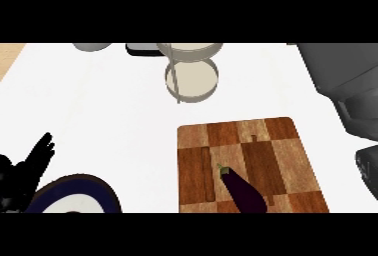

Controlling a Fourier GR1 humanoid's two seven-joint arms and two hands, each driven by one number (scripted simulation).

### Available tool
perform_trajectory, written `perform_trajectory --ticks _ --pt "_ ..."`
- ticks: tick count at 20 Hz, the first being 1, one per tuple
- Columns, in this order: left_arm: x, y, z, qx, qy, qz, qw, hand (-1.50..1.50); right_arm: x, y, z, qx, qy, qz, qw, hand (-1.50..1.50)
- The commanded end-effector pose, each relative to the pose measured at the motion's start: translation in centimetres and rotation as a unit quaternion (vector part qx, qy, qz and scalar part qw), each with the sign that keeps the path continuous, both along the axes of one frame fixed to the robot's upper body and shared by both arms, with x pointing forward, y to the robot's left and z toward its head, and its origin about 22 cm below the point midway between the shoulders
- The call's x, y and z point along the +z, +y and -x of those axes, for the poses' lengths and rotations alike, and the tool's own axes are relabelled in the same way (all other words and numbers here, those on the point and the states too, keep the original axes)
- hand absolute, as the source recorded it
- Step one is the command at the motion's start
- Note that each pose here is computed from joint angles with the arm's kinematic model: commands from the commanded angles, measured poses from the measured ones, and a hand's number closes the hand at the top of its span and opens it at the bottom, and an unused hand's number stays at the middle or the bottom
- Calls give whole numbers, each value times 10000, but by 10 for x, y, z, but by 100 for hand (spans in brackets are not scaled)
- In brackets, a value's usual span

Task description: Pick the cupcake from the cutting board and place it in the tiered basket

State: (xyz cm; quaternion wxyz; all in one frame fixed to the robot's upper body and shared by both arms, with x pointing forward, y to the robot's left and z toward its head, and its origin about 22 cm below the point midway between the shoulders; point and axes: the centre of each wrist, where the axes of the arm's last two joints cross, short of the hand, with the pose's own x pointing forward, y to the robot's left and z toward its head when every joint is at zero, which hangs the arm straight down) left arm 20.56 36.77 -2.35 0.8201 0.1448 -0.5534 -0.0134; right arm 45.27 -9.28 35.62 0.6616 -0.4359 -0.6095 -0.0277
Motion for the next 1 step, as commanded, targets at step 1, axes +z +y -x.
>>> perform_trajectory --ticks 1 --pt "2 10 15 85 81 79 9999 0 -12 -13 7 261 -347 -575 9974 -150"
